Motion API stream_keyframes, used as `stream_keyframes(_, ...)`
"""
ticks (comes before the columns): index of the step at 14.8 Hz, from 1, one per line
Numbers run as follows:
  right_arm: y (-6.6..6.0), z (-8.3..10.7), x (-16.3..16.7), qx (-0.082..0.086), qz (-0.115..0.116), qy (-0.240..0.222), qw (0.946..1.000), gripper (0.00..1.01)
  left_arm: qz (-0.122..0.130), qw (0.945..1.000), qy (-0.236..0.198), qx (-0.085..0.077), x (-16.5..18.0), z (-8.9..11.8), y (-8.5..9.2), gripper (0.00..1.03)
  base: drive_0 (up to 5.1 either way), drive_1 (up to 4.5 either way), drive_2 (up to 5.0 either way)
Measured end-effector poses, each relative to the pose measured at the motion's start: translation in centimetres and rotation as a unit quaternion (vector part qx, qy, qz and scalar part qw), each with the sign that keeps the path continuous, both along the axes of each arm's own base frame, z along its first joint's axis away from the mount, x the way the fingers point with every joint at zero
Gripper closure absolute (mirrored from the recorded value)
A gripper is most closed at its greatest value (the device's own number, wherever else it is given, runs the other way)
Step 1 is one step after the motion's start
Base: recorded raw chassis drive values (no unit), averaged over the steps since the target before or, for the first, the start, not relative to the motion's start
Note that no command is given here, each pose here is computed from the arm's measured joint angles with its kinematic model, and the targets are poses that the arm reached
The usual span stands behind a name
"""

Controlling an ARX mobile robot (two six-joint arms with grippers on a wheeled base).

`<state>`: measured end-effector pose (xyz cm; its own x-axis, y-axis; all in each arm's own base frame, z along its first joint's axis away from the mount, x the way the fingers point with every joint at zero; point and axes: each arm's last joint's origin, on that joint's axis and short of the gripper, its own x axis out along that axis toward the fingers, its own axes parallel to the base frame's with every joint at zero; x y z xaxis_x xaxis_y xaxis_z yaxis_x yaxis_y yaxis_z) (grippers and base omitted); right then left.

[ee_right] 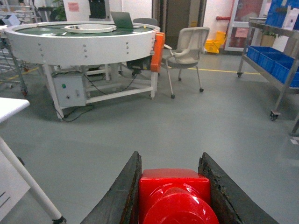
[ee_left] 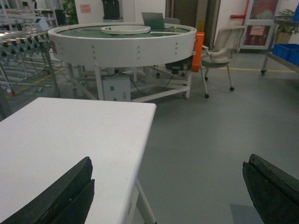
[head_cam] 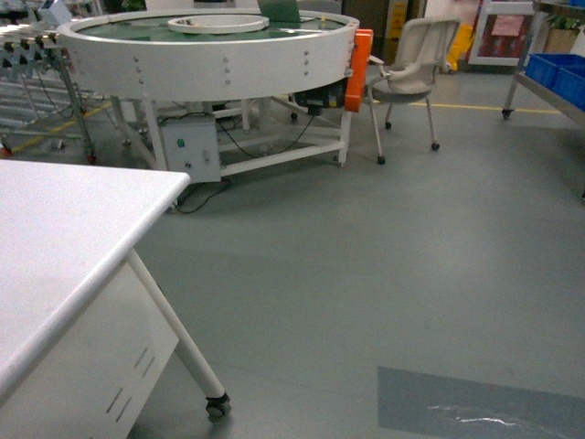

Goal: Pick red block from blue box to shelf

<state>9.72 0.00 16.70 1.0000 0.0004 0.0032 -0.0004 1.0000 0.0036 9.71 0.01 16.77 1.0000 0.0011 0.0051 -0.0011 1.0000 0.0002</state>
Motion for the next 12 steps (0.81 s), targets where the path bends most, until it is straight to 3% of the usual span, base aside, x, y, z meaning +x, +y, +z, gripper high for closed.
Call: stream_keyframes(12,0.00,0.00,0.00,0.000,0.000,0.000,1.0000,0.73,0.000,1.0000,0.000,0.000,0.00,0.00,0.00,0.05,-1.3,-1.30,-1.3)
